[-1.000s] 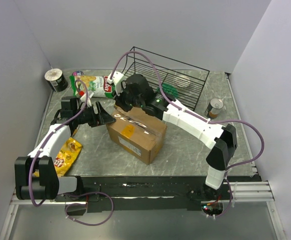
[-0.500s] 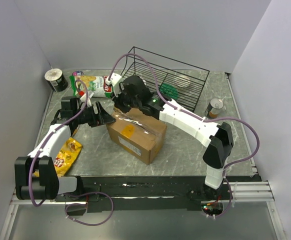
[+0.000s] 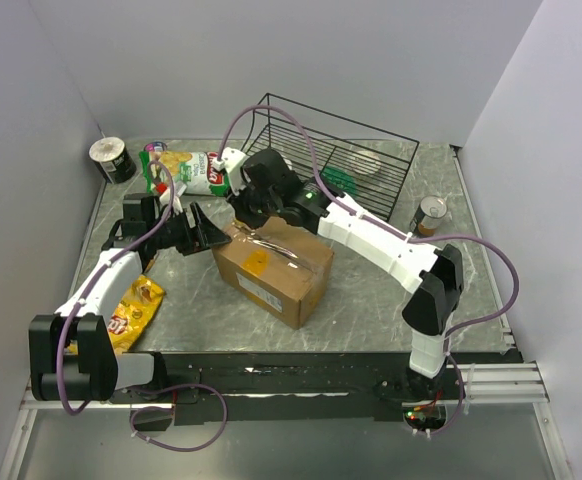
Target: Unpack the express box
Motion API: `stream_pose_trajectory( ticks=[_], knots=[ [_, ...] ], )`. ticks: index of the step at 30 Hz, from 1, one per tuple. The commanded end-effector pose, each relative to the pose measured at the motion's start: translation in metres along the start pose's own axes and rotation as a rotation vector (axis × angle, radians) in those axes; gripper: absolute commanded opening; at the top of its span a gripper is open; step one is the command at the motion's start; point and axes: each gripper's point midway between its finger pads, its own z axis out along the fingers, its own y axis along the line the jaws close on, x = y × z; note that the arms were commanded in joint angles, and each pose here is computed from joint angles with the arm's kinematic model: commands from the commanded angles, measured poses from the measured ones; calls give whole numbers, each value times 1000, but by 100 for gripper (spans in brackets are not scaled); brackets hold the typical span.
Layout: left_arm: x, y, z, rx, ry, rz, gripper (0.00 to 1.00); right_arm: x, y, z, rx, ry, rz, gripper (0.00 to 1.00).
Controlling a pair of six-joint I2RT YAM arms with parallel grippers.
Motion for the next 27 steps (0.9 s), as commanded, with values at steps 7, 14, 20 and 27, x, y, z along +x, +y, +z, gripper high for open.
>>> stream_pose_trajectory(
  ticks=[7,14,20,27],
  knots=[
    [0,23,2,-105,-40,-50,73,34,-3,-42,45,122,18,0],
    [0,28,2,-127,-43,-65,72,49,0,-66,42,152,23,0],
    [-2,31,2,-145,-49,-65,72,71,2,-87,40,208,31,0],
    [-1,34,2,-158,-50,-55,72,103,-2,-114,72,285,33,0]
  ],
)
